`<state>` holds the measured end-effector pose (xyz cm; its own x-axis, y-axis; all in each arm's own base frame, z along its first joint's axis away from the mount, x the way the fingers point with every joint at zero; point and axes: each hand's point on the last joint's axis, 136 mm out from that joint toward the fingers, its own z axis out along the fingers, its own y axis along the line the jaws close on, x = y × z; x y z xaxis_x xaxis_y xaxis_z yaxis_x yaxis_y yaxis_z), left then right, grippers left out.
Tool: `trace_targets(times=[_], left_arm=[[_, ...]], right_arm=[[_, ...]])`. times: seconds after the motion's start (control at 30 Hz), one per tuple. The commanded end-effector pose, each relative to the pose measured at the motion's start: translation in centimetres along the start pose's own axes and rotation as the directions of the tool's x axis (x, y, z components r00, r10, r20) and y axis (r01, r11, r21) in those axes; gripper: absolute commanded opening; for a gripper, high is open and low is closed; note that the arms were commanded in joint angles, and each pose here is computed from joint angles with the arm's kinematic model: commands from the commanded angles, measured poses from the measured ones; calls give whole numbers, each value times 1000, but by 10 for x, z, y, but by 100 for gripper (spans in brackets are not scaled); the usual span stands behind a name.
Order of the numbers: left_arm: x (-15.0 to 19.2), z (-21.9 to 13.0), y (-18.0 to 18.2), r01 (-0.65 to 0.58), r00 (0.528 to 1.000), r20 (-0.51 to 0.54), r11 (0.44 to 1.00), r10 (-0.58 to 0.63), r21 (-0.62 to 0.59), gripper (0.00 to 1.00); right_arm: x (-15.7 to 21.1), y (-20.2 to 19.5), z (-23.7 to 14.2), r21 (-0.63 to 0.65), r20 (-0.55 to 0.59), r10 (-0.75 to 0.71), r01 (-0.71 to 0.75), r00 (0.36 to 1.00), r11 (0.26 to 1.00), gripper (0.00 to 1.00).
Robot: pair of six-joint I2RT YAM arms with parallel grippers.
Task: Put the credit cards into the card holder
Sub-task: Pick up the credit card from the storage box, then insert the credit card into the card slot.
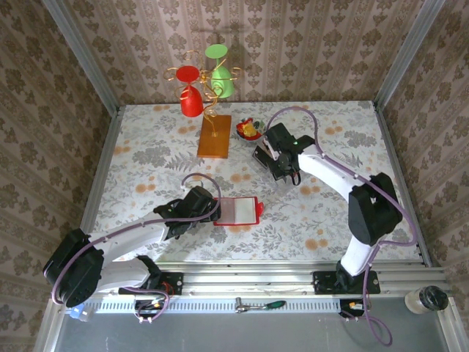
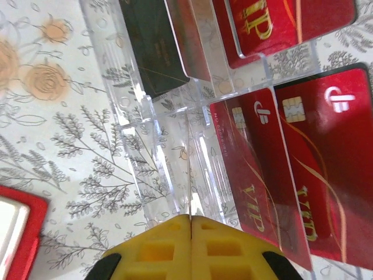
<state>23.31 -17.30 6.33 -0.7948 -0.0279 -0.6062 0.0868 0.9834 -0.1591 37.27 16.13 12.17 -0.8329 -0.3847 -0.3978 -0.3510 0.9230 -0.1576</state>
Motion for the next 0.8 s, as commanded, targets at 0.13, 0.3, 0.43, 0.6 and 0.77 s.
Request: trace_targets(times=[0.13,0.3,0.43,0.6,0.77], left_arm=[[-3,-3,-4,-12,1000,6,1000,12,13,100],[-1,-3,-1,-17,1000,1,1000,17,0,100],[1,-2,1,-18,1000,-8,1000,18,-8,100],[5,-1,4,-18,1000,-17,1000,18,-16,100],[6,-1,5,-17,1000,-19,1000,16,-20,100]], right_arm=[[-16,21,-53,-84,125,4,7,992,996,0],[-12,60,-68,-274,152,117,-72,981,959,0],[-5,101,-65,-512,110,292,-198,950,836,0],[10,139,-49,-659,17,403,-293,915,693,0],[23,163,-32,-681,-41,409,-325,912,656,0]])
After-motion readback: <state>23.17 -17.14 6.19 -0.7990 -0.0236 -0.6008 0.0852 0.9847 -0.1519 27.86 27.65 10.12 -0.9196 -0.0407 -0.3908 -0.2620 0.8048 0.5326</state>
